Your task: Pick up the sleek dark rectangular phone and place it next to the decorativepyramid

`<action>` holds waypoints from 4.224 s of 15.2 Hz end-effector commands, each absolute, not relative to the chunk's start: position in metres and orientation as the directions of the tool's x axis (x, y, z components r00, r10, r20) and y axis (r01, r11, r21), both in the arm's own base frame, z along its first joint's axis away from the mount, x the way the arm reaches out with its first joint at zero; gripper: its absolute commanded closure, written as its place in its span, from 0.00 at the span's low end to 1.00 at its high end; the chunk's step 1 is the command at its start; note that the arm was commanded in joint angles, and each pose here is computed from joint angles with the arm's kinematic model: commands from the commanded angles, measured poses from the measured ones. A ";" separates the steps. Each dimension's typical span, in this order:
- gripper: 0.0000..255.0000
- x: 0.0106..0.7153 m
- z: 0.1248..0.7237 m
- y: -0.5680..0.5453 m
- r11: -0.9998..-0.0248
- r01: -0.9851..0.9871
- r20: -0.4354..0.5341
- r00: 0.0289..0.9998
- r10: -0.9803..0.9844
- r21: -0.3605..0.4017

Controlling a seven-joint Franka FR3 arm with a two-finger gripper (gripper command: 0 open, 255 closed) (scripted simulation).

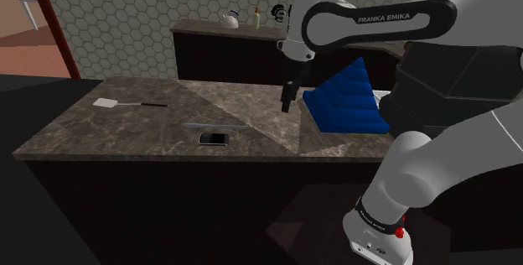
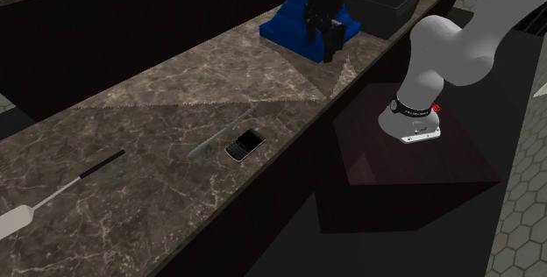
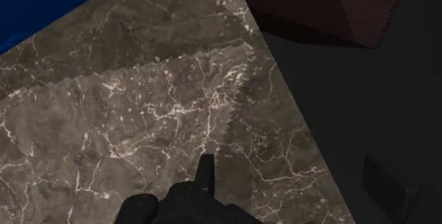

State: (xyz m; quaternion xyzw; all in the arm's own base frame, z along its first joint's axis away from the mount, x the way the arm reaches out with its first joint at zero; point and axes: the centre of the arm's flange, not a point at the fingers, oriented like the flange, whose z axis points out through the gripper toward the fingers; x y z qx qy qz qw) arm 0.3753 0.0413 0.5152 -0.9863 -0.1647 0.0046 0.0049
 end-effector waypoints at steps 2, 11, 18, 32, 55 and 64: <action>0.00 0.406 0.493 0.054 -0.913 0.407 0.001 0.913 0.407 -0.003; 0.00 0.486 0.433 0.114 -0.778 0.628 0.018 0.778 0.628 0.025; 0.00 0.537 0.387 0.173 -0.636 0.770 0.025 0.635 0.772 0.049; 0.00 0.555 0.331 0.197 -0.577 0.815 0.027 0.576 0.817 0.058; 1.00 0.555 0.378 0.197 -0.577 0.815 0.027 0.576 0.817 0.058; 1.00 0.555 0.426 0.197 -0.577 0.815 0.027 0.576 0.817 0.058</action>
